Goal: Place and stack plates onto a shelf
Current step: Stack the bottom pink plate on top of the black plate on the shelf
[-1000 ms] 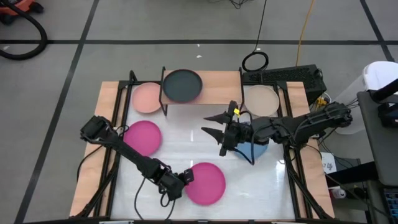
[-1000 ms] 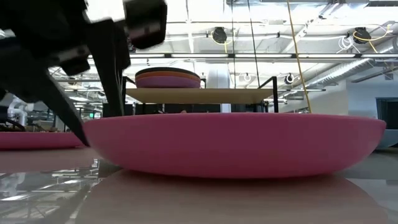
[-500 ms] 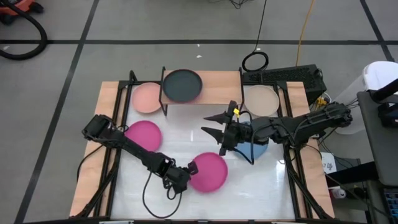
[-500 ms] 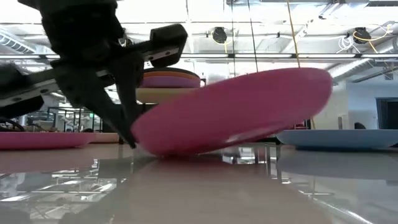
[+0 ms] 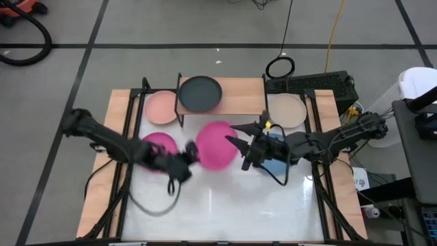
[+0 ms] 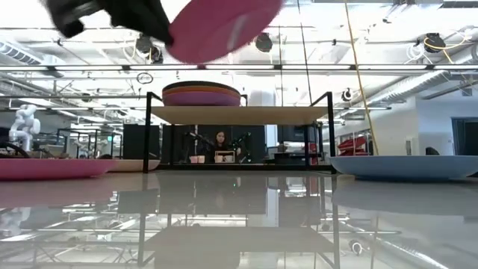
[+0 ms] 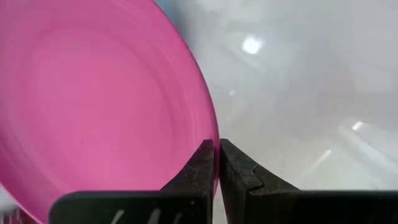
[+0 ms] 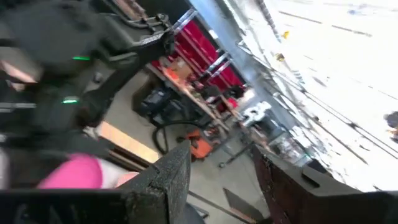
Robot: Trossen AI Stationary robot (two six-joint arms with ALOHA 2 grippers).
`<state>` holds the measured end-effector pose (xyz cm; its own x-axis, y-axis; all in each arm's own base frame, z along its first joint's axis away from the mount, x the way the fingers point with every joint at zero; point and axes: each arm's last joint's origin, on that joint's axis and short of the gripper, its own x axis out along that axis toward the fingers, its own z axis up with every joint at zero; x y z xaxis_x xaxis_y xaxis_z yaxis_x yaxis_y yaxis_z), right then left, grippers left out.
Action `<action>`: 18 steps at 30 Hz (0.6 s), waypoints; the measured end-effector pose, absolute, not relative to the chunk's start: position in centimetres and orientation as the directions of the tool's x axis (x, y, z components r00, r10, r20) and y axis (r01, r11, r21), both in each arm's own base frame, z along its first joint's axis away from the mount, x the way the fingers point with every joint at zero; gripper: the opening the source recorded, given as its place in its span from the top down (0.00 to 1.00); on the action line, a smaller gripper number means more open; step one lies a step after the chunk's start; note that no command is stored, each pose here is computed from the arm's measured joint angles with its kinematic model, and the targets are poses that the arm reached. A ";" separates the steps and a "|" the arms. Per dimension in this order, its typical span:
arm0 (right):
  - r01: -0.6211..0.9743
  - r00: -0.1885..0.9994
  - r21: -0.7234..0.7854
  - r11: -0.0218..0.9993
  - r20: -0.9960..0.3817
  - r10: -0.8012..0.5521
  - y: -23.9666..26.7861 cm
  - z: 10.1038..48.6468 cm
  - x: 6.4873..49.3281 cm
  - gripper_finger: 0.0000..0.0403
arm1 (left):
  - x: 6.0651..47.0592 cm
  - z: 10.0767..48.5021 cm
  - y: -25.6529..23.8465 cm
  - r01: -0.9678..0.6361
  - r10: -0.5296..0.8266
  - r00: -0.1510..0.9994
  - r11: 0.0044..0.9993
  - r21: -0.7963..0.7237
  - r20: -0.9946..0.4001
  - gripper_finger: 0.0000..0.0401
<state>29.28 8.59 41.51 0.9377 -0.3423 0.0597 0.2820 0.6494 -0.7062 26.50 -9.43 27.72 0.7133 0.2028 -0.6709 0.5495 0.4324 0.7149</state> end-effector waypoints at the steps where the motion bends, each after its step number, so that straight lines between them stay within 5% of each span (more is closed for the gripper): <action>1: 0.295 0.934 -0.703 0.647 0.071 -0.349 8.8 41.6 29.2 0.61 | 26.1 28.7 -8.2 0.517 0.224 0.723 0.453 0.727 -0.653 0.98; 7: 0.316 0.938 -0.677 0.665 0.119 -0.325 9.5 42.3 28.8 0.61 | 24.4 32.1 -0.4 0.360 0.360 0.731 0.517 0.776 -0.579 0.98; 11: 0.314 0.939 -0.679 0.664 0.118 -0.323 9.5 42.2 28.8 0.61 | 23.9 33.0 3.4 0.374 0.436 0.634 0.551 0.746 -0.639 0.98; 18: 0.316 0.938 -0.680 0.661 0.122 -0.323 9.5 42.3 28.8 0.61 | 26.5 35.7 6.6 0.411 0.361 0.496 0.703 0.580 -0.790 0.98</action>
